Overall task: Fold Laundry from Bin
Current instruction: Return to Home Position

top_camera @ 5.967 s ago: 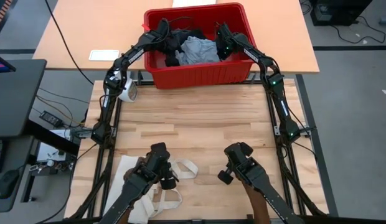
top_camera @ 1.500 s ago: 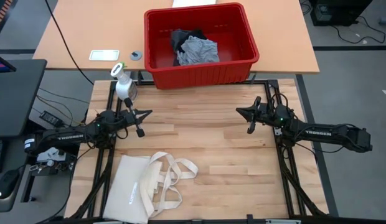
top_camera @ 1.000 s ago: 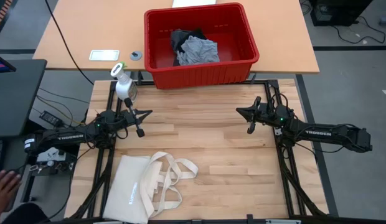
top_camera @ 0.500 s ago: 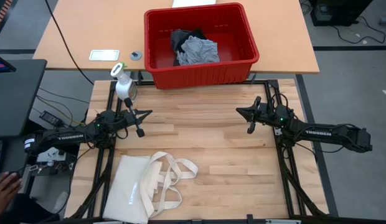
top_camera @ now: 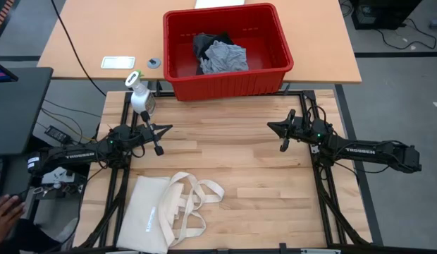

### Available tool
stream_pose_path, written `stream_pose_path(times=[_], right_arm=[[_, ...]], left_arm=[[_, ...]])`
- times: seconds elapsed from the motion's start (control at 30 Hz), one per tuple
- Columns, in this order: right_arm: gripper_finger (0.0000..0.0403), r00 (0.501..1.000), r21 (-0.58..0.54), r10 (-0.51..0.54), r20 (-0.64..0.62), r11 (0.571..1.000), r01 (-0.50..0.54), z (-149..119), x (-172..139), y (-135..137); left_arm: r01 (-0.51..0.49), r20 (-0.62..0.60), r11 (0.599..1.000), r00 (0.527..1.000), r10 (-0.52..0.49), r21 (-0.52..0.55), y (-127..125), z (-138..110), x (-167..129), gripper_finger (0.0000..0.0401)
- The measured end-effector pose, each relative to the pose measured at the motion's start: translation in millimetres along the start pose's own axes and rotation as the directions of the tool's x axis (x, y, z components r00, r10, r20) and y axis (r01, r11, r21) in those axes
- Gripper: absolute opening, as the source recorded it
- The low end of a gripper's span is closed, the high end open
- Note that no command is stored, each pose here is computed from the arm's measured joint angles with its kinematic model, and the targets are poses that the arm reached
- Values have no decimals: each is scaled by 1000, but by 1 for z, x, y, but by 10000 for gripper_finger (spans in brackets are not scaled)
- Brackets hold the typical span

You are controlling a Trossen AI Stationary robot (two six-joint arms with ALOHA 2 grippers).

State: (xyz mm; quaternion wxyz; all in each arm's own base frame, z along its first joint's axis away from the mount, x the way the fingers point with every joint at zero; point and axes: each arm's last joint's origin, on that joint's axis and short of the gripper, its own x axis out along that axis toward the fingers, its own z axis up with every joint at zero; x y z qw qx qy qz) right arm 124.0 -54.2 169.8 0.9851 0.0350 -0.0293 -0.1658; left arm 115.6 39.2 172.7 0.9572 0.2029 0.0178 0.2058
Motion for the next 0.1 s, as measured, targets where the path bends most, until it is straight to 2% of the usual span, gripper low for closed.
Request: stream_pose_path(times=[0.1], right_arm=[[19,1000,0,0,0,1000,0,0,0,0]], left_arm=[[0,0,1000,1000,0,0,0,0,0,14]])
